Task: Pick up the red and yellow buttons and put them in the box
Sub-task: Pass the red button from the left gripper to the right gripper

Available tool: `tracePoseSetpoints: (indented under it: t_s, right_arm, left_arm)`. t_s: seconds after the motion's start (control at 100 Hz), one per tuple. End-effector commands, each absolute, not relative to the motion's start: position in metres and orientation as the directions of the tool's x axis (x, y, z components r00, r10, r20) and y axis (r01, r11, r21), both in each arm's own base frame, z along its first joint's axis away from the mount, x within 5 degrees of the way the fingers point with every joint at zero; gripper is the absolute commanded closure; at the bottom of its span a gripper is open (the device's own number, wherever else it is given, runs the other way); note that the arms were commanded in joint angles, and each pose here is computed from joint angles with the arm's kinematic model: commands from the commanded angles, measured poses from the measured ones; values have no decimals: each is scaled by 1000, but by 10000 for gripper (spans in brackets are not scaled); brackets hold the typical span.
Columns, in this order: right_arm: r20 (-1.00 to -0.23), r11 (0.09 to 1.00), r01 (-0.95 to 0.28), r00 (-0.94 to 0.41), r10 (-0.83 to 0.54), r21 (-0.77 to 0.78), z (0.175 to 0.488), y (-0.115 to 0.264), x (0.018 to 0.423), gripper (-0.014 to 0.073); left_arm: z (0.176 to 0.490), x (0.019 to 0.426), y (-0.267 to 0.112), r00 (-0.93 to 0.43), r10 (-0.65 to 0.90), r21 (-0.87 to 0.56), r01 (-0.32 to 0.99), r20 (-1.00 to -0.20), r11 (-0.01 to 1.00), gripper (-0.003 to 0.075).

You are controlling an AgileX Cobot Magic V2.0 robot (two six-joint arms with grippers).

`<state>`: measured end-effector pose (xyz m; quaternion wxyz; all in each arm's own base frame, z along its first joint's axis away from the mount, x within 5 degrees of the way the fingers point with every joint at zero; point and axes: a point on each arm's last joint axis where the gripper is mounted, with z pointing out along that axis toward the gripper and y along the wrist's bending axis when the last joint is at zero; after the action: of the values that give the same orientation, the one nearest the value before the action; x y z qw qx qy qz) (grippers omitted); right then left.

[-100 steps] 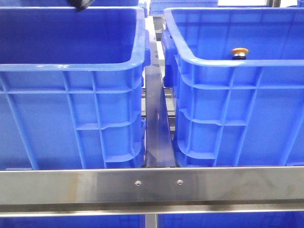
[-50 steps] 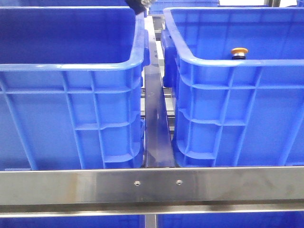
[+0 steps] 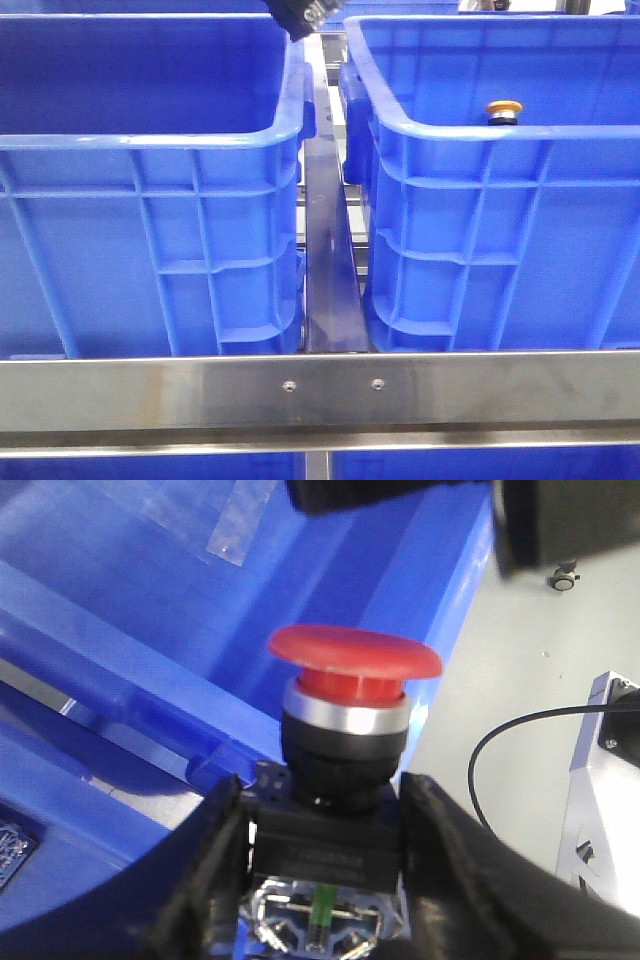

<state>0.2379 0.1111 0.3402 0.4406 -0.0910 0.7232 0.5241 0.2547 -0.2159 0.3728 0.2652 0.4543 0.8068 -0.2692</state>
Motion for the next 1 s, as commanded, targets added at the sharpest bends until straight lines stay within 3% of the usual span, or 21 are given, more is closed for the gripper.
tracePoseSetpoints:
  t_s: [0.0, 0.2, 0.44, 0.54, 0.65, 0.72, 0.81, 0.91, 0.99]
  right_arm:
    - [-736, 387, -625, -579, 352, 677, 354, 114, 234, 133]
    - [-715, 398, -599, -635, 294, 695, 342, 117, 237, -6]
    - [-685, 329, -605, -682, 255, 725, 337, 122, 237, -7]
    - [-685, 329, -605, -682, 256, 725, 337, 122, 237, 37]
    - [-685, 331, -604, -681, 257, 725, 337, 122, 237, 213]
    - [-685, 331, -604, -681, 257, 725, 337, 122, 237, 339]
    - [-685, 332, -604, -681, 257, 725, 336, 122, 237, 445]
    - [-684, 340, -598, -679, 266, 726, 336, 121, 238, 459]
    - [-685, 375, -578, -664, 301, 725, 337, 117, 242, 459]
  left_arm:
    - [396, 246, -217, -417, 521, -197, 883, -744, 426, 626]
    - [396, 246, -217, -417, 521, -197, 883, -744, 426, 626]
    - [396, 246, -217, -417, 521, -197, 883, -744, 426, 626]
    - [396, 246, -217, -417, 521, -197, 883, -744, 426, 624]
    - [396, 245, -217, -414, 525, -195, 885, -744, 422, 601]
    - [395, 244, -217, -395, 542, -182, 896, -742, 404, 518]
    - [395, 243, -216, -397, 555, -189, 899, -731, 394, 318]
    - [394, 242, -216, -396, 564, -186, 901, -725, 392, 133]
    - [393, 242, -216, -396, 571, -188, 902, -719, 389, 110]
